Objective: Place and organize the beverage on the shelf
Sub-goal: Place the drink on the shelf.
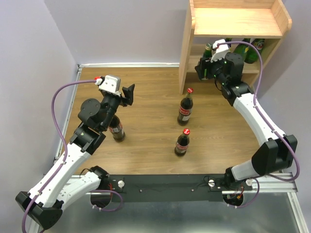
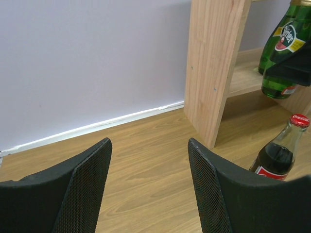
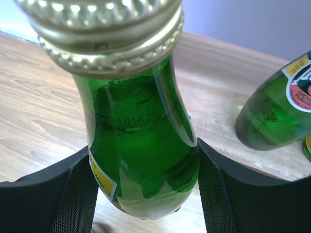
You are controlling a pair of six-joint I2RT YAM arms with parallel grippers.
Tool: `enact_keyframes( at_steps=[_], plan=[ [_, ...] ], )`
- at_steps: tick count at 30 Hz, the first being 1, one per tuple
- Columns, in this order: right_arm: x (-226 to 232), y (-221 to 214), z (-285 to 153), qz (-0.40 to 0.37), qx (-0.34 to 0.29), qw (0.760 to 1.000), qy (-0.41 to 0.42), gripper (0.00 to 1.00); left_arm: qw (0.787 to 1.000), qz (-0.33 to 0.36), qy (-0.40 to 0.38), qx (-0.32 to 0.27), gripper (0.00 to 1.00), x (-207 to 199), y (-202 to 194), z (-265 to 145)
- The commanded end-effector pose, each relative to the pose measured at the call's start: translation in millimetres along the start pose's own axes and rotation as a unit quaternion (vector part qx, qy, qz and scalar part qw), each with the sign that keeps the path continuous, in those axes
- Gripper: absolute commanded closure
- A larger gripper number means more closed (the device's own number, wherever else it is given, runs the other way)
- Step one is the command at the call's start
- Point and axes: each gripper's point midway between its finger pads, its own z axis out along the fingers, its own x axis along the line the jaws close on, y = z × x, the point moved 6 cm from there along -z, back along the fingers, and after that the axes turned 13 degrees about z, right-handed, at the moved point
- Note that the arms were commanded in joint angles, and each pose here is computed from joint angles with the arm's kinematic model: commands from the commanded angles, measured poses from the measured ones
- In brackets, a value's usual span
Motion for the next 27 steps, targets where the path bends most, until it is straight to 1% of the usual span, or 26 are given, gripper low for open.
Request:
enact_keyframes(
  at_steps=[1, 18, 27],
  plan=[
    [1, 46, 7, -0.014, -0.108, 0.994, 0.0, 0.99, 1.0, 0.005, 0.011, -0.004, 0.28, 2, -1, 0],
    [-8, 44, 40, 0.006, -0.12, 0.992, -0.025, 0.99, 1.0, 0.005, 0.01, 0.003, 0.28, 1, -5, 1],
    [-7, 48, 44, 0.011, -0.125, 0.992, -0.024, 0.99, 1.0, 0.005, 0.012, 0.003, 0.28, 1, -6, 1]
  ],
)
